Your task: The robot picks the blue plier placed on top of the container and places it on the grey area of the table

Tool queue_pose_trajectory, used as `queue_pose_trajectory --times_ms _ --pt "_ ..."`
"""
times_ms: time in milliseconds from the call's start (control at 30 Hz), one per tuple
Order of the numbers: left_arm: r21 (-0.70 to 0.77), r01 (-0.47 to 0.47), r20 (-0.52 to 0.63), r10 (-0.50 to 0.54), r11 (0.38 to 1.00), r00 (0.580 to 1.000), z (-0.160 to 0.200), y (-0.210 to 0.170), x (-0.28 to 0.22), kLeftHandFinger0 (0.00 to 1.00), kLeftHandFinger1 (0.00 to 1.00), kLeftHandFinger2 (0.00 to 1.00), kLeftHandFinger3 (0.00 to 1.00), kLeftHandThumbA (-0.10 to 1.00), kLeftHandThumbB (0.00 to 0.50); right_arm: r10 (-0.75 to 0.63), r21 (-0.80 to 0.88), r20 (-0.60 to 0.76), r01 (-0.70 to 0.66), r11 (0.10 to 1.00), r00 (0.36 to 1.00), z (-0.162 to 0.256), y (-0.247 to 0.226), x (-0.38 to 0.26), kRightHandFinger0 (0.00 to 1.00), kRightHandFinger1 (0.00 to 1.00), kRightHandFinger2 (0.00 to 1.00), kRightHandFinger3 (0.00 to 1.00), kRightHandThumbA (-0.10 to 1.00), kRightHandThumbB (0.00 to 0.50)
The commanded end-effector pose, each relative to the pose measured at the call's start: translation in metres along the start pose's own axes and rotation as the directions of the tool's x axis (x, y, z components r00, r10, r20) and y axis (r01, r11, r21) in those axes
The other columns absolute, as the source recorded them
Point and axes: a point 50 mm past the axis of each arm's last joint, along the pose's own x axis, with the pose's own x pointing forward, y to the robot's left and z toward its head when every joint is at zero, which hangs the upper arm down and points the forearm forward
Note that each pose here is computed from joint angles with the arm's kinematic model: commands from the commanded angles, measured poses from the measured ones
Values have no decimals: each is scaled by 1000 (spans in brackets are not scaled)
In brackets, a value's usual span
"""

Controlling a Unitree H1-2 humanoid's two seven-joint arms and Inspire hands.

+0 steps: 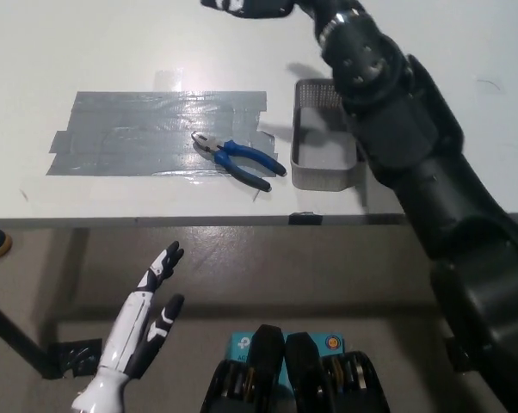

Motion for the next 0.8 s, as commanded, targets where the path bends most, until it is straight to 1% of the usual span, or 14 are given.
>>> queue_pose_trajectory --times_ms 0,33,67,133,200,233,333,400,433,500,567,633,700,767 --pt "-35 -81 126 84 996 988 21 30 56 1000 1000 1000 1000 1000 179 -165 79 439 145 986 883 109 -129 -72 1000 1000 1000 1000 1000 425" --pt "-36 -81 126 85 996 988 22 31 60 1000 1000 1000 1000 1000 188 -191 97 460 165 981 867 112 -134 -84 1000 1000 1000 1000 1000 422" --pt "-35 -82 123 86 996 989 24 31 62 1000 1000 1000 1000 1000 184 -219 156 493 162 974 842 114 -141 -103 1000 1000 1000 1000 1000 396" --pt "-29 -88 126 91 996 988 26 35 70 1000 1000 1000 1000 1000 176 -271 216 525 182 959 807 118 -151 -133 1000 1000 1000 1000 1000 403" --pt "-29 -93 126 96 995 987 27 38 73 1000 1000 1000 1000 1000 176 -296 235 534 197 952 792 118 -155 -147 1000 1000 1000 1000 1000 401" --pt "-33 -97 127 100 995 987 27 39 73 1000 1000 1000 1000 1000 175 -316 230 539 224 947 781 115 -156 -166 1000 1000 1000 1000 1000 390" --pt "-47 -97 134 103 994 986 27 36 76 1000 1000 1000 1000 1000 186 -404 210 540 347 914 738 95 -148 -207 1000 1000 1000 1000 1000 260" --pt "-57 -93 139 100 994 985 26 35 76 1000 1000 1000 1000 1000 182 -444 220 517 387 895 732 82 -139 -231 1000 1000 1000 1000 1000 250" --pt "-57 -97 137 104 994 985 25 36 73 1000 1000 1000 1000 1000 179 -474 265 493 392 881 730 76 -129 -246 1000 1000 1000 1000 1000 250" --pt "-57 -101 135 108 993 985 24 38 73 1000 1000 1000 1000 1000 162 -486 278 476 399 874 733 70 -122 -257 1000 1000 1000 1000 1000 237" --pt "-62 -108 126 115 992 985 21 39 71 1000 1000 1000 1000 1000 161 -492 270 417 413 870 764 53 -103 -278 1000 1000 1000 1000 1000 224" --pt "-72 -107 121 116 992 986 20 38 71 1000 1000 1000 1000 1000 170 -505 307 337 415 857 794 30 -80 -292 1000 1000 1000 1000 1000 189" --pt "-74 -106 114 114 992 987 18 36 68 1000 1000 1000 1000 1000 176 -503 299 270 425 854 821 7 -61 -301 1000 1000 1000 1000 1000 163" --pt "-76 -104 103 111 992 988 15 34 61 1000 1000 1000 1000 1000 183 -491 287 195 430 856 849 -17 -42 -310 1000 1000 1000 1000 1000 176"
